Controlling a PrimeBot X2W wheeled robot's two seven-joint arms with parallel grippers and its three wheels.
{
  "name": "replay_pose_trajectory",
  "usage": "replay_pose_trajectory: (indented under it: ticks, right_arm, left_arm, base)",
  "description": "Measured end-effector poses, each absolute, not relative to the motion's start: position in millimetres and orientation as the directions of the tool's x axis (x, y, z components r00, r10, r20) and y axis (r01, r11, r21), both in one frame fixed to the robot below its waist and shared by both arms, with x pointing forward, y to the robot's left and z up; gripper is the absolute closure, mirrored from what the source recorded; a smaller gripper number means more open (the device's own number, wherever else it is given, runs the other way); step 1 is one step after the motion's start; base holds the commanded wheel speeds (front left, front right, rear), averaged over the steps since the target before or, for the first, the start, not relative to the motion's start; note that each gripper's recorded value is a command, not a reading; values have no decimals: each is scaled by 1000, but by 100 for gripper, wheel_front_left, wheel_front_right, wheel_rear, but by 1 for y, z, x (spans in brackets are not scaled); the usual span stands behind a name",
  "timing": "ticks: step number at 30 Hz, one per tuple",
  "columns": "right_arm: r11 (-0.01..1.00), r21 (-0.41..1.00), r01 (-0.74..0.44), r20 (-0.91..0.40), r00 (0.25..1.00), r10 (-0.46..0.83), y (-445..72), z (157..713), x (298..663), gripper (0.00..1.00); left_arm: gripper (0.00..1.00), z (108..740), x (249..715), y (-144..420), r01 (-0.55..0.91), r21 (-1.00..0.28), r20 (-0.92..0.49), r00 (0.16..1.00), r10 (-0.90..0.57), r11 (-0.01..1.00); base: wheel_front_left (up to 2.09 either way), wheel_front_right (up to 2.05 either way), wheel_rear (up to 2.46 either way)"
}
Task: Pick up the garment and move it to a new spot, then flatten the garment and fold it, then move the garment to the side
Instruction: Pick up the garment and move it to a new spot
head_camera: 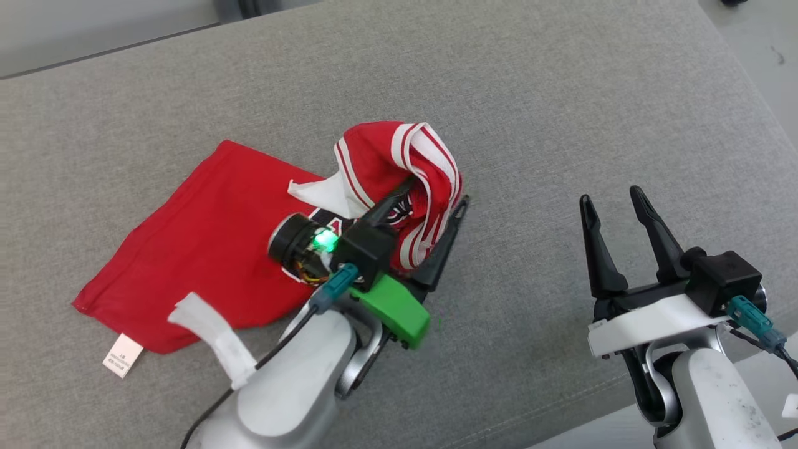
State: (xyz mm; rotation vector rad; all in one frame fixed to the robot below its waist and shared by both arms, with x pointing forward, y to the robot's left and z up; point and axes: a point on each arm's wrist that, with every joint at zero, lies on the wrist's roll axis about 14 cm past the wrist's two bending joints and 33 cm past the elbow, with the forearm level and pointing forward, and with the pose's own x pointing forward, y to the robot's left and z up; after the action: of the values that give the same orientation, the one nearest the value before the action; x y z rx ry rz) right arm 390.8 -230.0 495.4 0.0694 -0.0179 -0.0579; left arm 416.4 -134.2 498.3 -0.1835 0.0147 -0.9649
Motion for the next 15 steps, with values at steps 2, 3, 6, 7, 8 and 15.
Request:
replay_pose_trajectory:
  ticks: [2,3,6,7,8,15]
  right_arm:
    - [996,73,43,15,999,-44,-226,496,391,0]
    - [997,74,37,15,999,-38,-224,496,391,0]
    - [997,80,8,18,1000,-9,-215,497,393,0]
    - [997,81,-4,26,1000,2,-212,500,394,0]
    - [996,84,-16,32,999,14,-208,503,395,0]
    - [992,90,-93,63,994,87,-184,516,397,0]
  left_arm:
    - [0,493,424,-112,773,-163,56,628,-776,614]
    - [0,492,426,-103,755,-158,50,650,-759,636]
    - [0,491,434,-68,681,-147,36,729,-684,718]
    - [0,491,437,-52,645,-145,31,761,-648,751]
    - [0,491,439,-36,602,-146,27,796,-605,785]
    - [0,494,441,89,270,-114,3,962,-272,956]
  base:
    - [0,0,0]
    - [0,0,0]
    - [0,0,0]
    - [0,0,0]
    - [0,0,0]
    - [0,0,0]
